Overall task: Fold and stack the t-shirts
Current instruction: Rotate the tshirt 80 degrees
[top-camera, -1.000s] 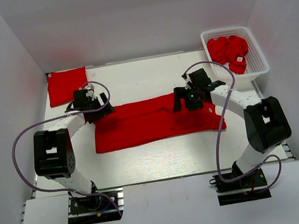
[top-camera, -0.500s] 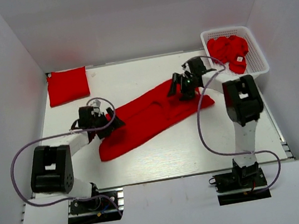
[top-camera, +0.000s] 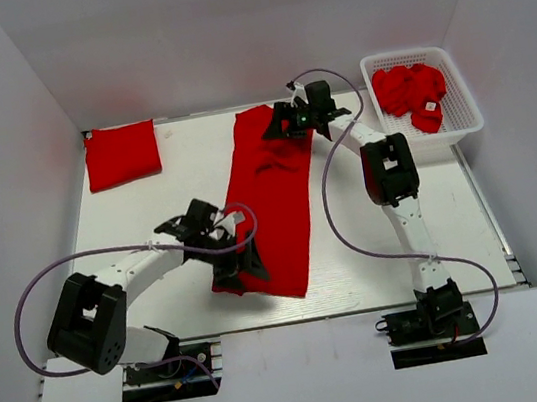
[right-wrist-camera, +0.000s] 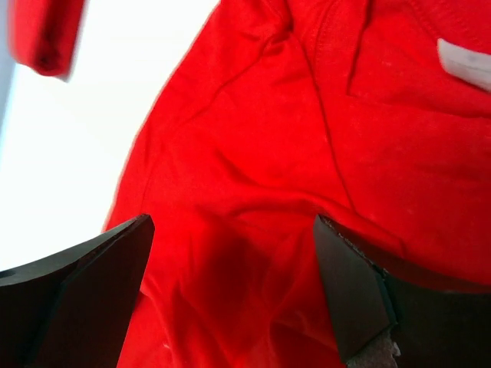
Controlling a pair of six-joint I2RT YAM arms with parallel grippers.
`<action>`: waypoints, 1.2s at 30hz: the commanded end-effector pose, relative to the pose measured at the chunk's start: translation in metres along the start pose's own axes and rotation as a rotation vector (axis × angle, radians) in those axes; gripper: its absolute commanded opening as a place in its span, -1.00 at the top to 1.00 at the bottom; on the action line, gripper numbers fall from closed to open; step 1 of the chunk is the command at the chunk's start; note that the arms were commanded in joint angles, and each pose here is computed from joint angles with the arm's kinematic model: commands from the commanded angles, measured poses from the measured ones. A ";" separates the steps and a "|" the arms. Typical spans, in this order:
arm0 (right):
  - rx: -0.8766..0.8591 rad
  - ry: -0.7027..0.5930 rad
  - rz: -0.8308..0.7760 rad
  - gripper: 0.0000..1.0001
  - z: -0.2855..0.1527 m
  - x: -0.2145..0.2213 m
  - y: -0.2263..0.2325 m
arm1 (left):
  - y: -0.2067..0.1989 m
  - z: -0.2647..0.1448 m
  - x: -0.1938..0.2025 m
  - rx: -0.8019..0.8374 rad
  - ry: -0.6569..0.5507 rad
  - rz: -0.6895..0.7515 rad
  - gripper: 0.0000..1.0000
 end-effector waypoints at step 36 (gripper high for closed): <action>0.838 0.284 -0.038 -0.81 0.006 0.072 0.030 | 0.016 -0.157 -0.183 -0.561 -1.011 -0.063 -1.00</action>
Point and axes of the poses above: each gripper's point midway between its finger pads, its own z axis out along the fingers, its own y axis along the line the jaws close on, x = y × z, the point moved 10 cm from there along -z, back along the fingers, and after that the axes turned 4 degrees about -z, right-handed, at the moved point
